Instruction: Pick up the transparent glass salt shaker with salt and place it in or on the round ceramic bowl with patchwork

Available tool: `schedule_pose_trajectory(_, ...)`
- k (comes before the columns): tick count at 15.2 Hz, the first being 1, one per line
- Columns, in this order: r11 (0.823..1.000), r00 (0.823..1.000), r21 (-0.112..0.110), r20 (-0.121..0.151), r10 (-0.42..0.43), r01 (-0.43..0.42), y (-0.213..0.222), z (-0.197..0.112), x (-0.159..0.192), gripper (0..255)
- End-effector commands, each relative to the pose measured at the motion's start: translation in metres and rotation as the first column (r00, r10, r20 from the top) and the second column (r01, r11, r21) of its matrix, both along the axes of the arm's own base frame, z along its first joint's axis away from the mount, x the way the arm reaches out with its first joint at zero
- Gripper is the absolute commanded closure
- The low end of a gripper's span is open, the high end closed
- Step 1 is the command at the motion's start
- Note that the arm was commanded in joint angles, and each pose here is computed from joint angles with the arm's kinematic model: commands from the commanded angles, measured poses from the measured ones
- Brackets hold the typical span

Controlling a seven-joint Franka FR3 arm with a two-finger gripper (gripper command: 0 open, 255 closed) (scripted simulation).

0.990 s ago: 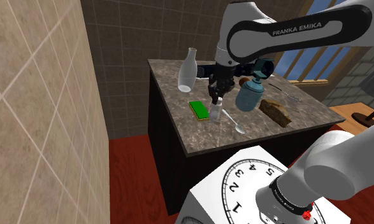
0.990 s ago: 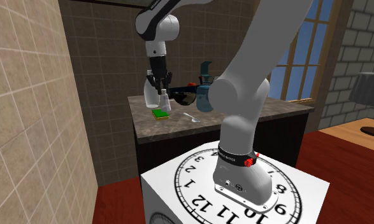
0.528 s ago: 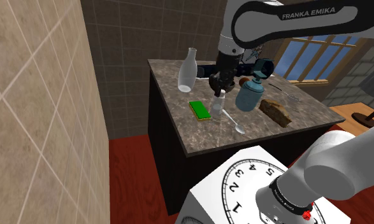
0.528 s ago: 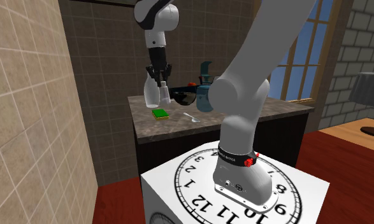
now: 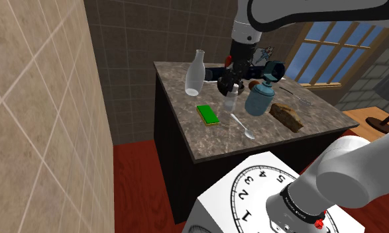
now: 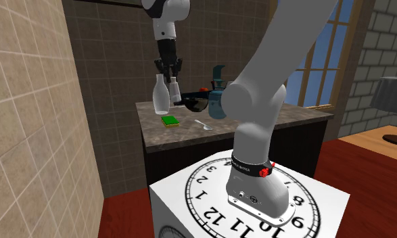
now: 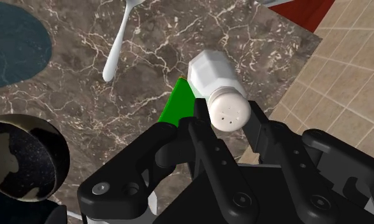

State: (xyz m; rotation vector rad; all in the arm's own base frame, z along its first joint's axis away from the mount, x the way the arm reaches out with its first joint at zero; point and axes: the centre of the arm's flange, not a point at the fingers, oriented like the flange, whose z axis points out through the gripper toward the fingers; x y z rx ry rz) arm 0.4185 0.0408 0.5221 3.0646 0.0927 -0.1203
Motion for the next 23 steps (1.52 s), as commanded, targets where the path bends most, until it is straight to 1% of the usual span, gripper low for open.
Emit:
schedule_pose_trajectory(1,1.000,1.000,0.000,0.000,0.000,0.000,0.000,0.010,0.000,255)
schedule_pose_trajectory(3,1.000,1.000,0.000,0.000,0.000,0.000,0.000,0.019,0.000,255)
schedule_pose_trajectory(23,1.000,1.000,0.000,0.000,0.000,0.000,-0.219,0.050,0.144,255)
